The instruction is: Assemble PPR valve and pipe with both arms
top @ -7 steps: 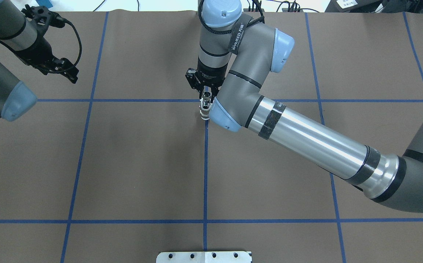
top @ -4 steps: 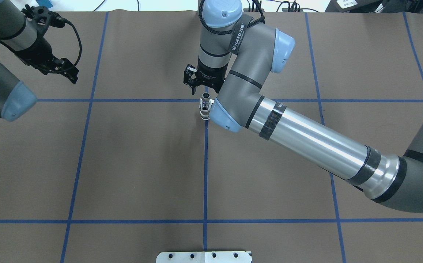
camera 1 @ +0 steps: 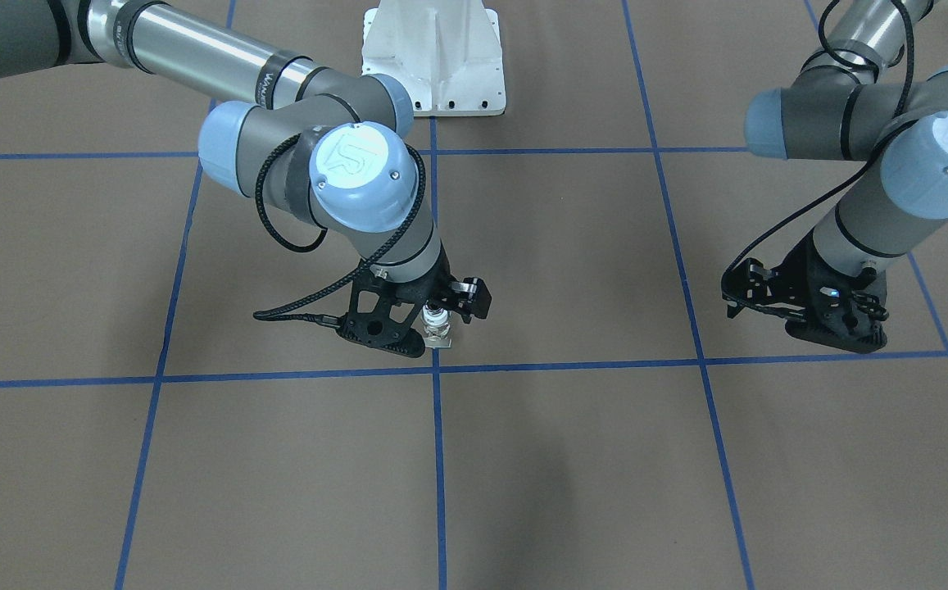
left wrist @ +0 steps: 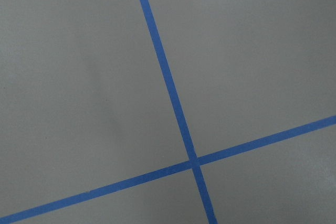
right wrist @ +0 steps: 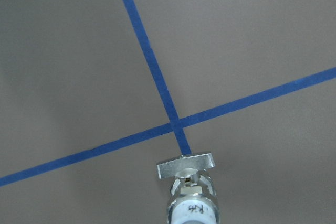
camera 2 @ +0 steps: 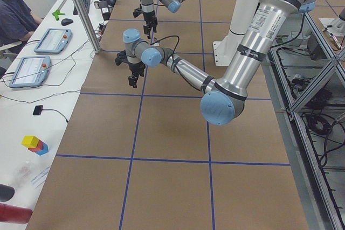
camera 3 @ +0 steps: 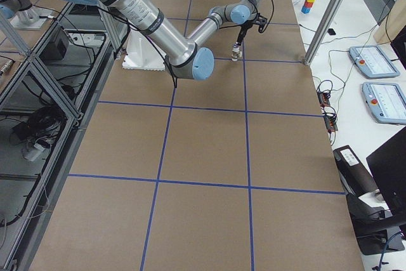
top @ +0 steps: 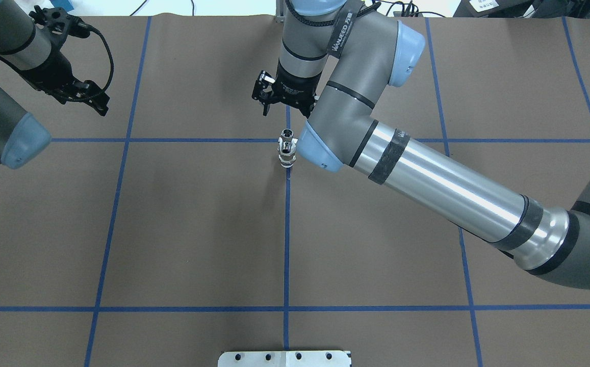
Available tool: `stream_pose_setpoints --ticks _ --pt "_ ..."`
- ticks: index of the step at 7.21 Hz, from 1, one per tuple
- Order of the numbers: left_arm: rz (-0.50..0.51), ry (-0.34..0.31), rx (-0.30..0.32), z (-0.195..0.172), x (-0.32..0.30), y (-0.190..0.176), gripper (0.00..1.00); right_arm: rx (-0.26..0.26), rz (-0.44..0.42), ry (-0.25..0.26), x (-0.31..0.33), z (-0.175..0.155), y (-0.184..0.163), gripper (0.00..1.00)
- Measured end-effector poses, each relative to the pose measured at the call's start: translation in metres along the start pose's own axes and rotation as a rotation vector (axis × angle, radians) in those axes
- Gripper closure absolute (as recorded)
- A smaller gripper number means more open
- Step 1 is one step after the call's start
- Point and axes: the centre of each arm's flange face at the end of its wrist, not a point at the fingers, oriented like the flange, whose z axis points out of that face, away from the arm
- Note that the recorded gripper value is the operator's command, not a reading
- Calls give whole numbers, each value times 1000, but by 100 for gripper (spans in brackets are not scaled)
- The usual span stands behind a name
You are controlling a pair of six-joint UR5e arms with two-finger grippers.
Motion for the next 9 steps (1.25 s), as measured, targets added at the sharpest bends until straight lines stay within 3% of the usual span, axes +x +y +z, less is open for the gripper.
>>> stream_pose_setpoints --ticks 2,5,7,9 --pt "-16 -5 19 -12 -13 -1 0 33 -43 -14 56 -56 -13 0" --pt "-39 -31 48 -20 -72 40 0 69 -285 145 226 -115 -74 0" --pt "-34 -43 78 -29 -115 67 0 50 -416 227 352 -140 -133 0" --pt "-17 -50 74 -40 -173 97 0 3 -483 220 492 -169 -176 0"
